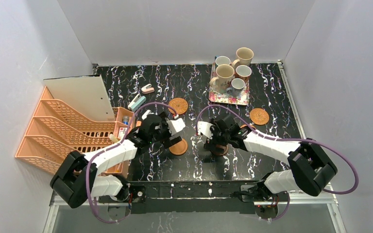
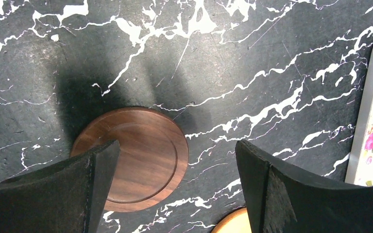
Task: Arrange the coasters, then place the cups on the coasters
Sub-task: Move the coaster to the center of the board.
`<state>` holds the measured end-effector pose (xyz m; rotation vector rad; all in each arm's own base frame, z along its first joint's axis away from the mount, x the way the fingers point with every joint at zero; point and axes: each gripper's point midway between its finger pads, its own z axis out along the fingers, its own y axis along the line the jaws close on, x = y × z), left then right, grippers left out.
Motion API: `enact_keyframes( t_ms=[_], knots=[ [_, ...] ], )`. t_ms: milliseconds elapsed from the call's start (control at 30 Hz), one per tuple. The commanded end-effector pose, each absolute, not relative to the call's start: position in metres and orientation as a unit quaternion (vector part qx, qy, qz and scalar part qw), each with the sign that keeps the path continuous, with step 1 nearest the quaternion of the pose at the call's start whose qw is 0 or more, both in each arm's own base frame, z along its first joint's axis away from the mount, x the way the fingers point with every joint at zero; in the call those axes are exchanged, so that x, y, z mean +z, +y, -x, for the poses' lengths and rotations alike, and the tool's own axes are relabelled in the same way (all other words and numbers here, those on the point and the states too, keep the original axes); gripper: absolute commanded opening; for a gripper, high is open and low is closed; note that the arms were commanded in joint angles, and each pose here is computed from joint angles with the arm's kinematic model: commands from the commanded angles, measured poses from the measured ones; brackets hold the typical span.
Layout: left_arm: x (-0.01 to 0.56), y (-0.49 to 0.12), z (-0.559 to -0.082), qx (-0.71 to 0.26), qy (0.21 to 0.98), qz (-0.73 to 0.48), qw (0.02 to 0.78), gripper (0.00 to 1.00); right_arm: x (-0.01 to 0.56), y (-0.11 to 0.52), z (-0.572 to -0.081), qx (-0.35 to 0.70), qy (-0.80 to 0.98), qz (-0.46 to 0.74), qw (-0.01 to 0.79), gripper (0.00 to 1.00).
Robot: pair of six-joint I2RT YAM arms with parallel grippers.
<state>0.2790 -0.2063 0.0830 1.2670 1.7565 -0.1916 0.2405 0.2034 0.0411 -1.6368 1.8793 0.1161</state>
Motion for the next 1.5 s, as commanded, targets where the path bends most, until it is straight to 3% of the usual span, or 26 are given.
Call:
enact_keyframes(
  t_ms=[0, 400, 633, 1033, 1467],
  knots=[
    [0.073, -0.210, -0.276, -0.032, 0.695, -0.540, 0.473, 0.98, 0.036, 0.194, -0.237, 0.031, 0.723, 0.614, 0.315, 0.98],
    [0.026, -0.209, -0.252, 0.013, 0.695, -0.594, 0.405, 0.98, 0.079, 0.179, -0.241, 0.018, 0.713, 0.594, 0.373, 0.98],
    [0.023, -0.185, -0.231, 0.024, 0.698, -0.613, 0.369, 0.98, 0.074, 0.182, -0.242, 0.020, 0.717, 0.598, 0.357, 0.98],
    [0.028, -0.159, -0.208, 0.026, 0.702, -0.610, 0.366, 0.98, 0.058, 0.201, -0.245, 0.049, 0.719, 0.613, 0.324, 0.98],
    [0.048, -0.150, -0.214, 0.049, 0.708, -0.581, 0.397, 0.98, 0.026, 0.221, -0.219, 0.063, 0.705, 0.652, 0.270, 0.98]
  ],
)
